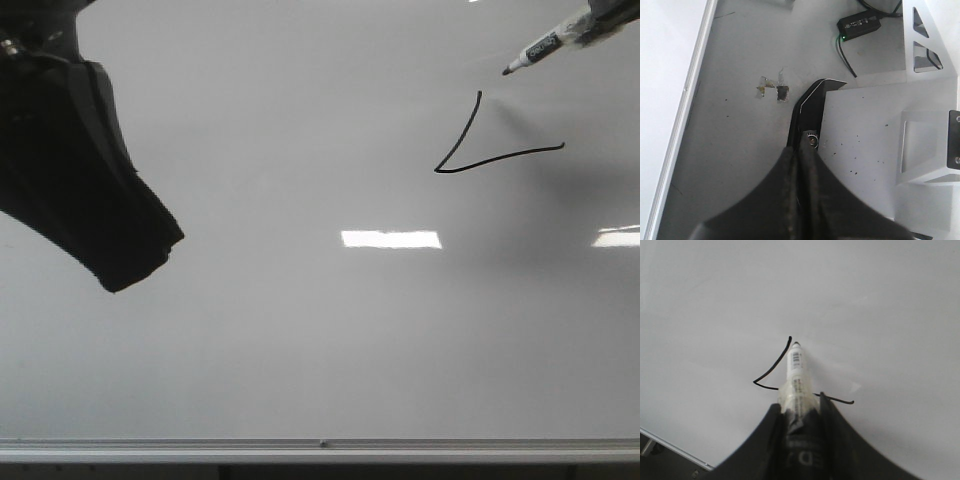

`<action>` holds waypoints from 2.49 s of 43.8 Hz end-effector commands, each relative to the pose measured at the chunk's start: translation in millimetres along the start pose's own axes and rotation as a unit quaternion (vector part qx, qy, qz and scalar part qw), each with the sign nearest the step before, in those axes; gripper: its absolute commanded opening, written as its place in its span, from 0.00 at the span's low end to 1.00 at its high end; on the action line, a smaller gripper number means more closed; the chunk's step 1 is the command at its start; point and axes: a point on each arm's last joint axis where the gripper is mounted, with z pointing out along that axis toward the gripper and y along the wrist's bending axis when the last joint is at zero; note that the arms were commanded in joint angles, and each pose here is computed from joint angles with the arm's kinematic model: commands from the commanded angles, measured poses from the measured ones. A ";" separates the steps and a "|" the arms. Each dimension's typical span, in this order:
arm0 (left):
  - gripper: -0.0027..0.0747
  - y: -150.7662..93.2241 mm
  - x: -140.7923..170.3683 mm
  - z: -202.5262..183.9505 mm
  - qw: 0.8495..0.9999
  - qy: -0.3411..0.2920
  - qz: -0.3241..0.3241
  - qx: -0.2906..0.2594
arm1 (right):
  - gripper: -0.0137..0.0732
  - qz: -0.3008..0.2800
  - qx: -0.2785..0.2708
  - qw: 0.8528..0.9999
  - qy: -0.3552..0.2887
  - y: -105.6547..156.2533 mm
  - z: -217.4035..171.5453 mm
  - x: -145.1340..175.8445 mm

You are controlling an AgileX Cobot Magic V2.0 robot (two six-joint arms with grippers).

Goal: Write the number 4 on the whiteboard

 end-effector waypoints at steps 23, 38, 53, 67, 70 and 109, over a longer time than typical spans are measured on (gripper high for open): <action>0.01 -6.1 -11.7 -12.1 0.999 -0.039 0.006 -0.008 | 0.09 0.008 0.015 1.000 -0.013 -6.8 7.3 -10.8; 0.01 -6.1 -11.7 -12.1 0.999 -0.039 0.006 -0.008 | 0.09 0.026 0.030 0.995 0.089 -13.0 23.7 42.0; 0.01 -6.3 -12.3 -12.2 0.999 -0.042 0.004 -0.007 | 0.09 0.004 -0.014 0.995 0.097 13.2 -5.4 41.5; 0.64 4.6 -21.8 -14.3 0.993 -0.095 -0.008 -0.066 | 0.09 -0.172 -0.211 0.950 0.156 110.1 -19.0 21.4; 0.86 8.0 -23.9 -15.2 0.991 -0.107 -0.004 -0.085 | 0.09 -0.196 -0.245 0.939 0.144 130.0 -18.1 20.8; 0.19 1.2 -36.1 -17.8 0.983 -0.174 0.030 -0.053 | 0.09 -0.219 -0.335 0.911 0.097 184.5 -23.5 19.5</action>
